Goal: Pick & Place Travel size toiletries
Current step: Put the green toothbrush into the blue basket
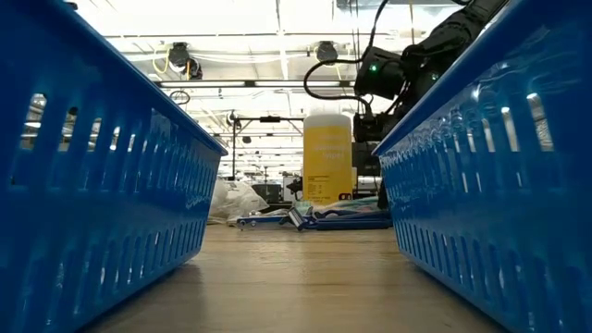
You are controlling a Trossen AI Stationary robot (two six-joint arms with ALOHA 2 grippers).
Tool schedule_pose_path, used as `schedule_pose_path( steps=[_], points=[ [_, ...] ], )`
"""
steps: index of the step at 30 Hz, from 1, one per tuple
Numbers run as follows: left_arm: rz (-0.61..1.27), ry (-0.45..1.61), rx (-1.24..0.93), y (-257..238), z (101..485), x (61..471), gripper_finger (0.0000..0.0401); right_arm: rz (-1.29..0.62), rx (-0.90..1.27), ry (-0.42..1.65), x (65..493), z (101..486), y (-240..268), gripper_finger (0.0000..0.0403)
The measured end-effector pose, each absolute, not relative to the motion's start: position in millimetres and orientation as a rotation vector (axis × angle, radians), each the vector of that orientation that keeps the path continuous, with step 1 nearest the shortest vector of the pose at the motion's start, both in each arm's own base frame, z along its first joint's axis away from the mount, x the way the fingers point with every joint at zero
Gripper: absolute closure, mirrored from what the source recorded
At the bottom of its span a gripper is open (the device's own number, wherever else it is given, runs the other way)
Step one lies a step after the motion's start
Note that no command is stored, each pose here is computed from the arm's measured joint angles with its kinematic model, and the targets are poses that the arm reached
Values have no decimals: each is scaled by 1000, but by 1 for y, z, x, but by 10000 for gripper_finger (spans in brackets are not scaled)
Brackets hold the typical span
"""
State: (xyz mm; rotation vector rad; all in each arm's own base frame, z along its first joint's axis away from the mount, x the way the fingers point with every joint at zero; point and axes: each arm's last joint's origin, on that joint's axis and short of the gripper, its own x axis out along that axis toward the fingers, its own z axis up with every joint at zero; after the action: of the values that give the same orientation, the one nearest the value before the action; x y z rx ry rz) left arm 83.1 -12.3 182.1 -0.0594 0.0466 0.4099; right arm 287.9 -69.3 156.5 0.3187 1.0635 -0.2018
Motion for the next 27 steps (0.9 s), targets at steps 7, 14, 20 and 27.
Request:
schedule_pose_path(
  steps=[7,14,20,27],
  points=[
    [410,46,-60,-12,182,83,162,-242,380,1029,288,162,-69,333],
    [410,46,-60,-12,182,83,162,-270,320,1019,289,162,-71,320],
    [410,47,-59,-12,182,83,162,-248,277,964,294,165,-72,329],
    [410,47,-60,-12,182,83,162,-197,169,895,300,170,-74,327]
  ],
)
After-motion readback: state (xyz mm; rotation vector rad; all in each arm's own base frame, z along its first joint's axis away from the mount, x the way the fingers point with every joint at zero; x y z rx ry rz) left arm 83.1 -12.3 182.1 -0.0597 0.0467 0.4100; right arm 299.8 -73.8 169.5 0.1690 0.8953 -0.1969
